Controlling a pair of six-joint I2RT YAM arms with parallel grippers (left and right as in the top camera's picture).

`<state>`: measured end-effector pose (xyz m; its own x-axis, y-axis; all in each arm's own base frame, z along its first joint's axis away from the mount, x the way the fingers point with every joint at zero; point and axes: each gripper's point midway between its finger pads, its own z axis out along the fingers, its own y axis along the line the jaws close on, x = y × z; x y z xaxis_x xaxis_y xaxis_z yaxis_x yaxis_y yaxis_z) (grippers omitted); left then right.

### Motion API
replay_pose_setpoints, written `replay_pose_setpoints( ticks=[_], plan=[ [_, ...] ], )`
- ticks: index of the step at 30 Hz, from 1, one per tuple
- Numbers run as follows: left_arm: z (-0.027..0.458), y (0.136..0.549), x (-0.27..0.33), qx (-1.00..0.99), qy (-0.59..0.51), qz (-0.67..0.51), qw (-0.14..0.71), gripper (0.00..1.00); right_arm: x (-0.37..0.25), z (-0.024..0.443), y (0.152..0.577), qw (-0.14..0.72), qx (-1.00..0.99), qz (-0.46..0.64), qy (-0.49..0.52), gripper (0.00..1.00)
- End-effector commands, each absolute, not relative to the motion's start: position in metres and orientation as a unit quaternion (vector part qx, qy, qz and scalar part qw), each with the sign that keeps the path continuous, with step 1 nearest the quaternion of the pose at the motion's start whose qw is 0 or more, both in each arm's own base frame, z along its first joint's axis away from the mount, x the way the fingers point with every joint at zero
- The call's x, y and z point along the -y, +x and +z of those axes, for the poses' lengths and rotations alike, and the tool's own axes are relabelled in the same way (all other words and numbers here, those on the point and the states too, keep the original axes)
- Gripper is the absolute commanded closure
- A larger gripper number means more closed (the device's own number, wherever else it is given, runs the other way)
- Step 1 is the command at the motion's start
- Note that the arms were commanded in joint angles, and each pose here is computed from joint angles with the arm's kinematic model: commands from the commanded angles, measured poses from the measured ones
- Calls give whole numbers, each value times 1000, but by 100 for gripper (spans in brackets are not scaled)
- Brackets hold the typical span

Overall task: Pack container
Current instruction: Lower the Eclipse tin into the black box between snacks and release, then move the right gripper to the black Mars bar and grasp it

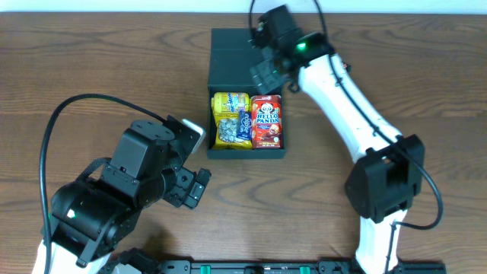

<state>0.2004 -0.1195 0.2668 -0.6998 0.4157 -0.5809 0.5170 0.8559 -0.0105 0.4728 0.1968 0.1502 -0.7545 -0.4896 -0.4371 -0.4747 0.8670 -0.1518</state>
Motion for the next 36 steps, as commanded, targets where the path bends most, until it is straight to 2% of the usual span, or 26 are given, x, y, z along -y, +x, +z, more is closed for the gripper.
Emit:
replay_pose_setpoints(
  ticks=[1,3,10,18,36],
  plan=[
    [271,201,119,-918,249,-90,296,5,-160,168,495,264,-917,-56,-294,8],
    [271,201,119,-918,249,-90,296,5,-140,171,507,273,-916,-66,-287,1],
    [271,201,119,-918,249,-90,296,5,-71,181,538,305,-903,-79,-293,1],
    [271,201,119,-918,249,-90,296,5,-32,180,550,334,-878,-30,-342,1],
    [271,201,119,-918,249,-90,296,5,-14,51,572,271,-877,-2,-397,1]
  ],
)
